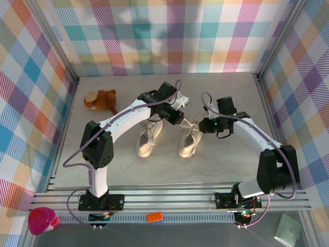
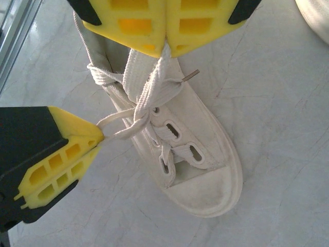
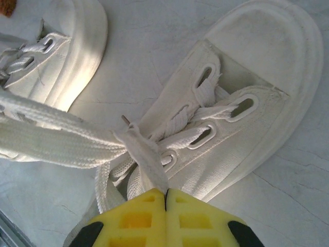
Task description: Tie the shoes
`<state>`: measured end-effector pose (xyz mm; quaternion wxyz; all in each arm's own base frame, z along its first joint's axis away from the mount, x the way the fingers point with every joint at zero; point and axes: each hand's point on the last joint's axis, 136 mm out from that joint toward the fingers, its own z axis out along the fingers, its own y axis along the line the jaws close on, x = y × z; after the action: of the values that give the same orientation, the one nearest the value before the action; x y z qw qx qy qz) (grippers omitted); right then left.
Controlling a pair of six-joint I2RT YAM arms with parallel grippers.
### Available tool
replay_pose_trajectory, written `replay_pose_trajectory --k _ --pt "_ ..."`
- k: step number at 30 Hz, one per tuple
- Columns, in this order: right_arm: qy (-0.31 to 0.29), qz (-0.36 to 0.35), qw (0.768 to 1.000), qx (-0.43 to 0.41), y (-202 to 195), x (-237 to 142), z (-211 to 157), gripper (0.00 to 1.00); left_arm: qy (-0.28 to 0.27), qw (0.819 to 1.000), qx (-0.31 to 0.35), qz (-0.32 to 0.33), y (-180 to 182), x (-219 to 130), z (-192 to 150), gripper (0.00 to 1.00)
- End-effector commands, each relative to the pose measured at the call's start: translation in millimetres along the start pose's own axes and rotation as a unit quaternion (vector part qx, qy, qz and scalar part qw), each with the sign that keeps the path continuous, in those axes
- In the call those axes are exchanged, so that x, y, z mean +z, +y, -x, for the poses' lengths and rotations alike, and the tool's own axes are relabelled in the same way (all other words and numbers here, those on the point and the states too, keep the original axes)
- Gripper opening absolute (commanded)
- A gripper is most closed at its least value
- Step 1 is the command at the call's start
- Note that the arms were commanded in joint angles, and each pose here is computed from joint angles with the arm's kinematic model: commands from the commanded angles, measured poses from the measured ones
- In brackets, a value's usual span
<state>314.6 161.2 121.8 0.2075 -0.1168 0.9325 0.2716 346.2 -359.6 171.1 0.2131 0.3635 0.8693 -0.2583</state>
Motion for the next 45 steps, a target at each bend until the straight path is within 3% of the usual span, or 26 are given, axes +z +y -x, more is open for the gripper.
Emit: replay_pose_trajectory --k 1,20,22,30,34,37,45 --pt "-0.027 0.035 0.998 -0.048 10 1 7 0.02 -0.032 0.999 0.016 -0.014 0 -9 16 0.00" --pt "-0.091 0.042 0.989 -0.107 8 -12 16 0.00 -0.038 0.998 0.030 -0.042 11 6 7 0.00" --pt "-0.080 0.046 0.990 -0.111 8 -10 12 0.00 -0.040 0.998 0.040 -0.039 12 8 6 0.11" --pt "-0.041 0.066 0.989 -0.122 8 -1 2 0.00 -0.086 0.991 0.095 -0.036 22 -10 9 0.34" --pt "-0.038 0.067 0.989 -0.128 8 1 1 0.00 -0.172 0.961 0.199 -0.083 6 -33 17 0.43" --pt "-0.036 0.071 0.988 -0.131 8 2 0 0.00 -0.200 0.936 0.276 -0.089 -4 -37 13 0.53" --pt "-0.041 0.076 0.986 -0.145 11 0 0 0.00 -0.175 0.892 0.411 -0.075 -17 -17 18 0.62"
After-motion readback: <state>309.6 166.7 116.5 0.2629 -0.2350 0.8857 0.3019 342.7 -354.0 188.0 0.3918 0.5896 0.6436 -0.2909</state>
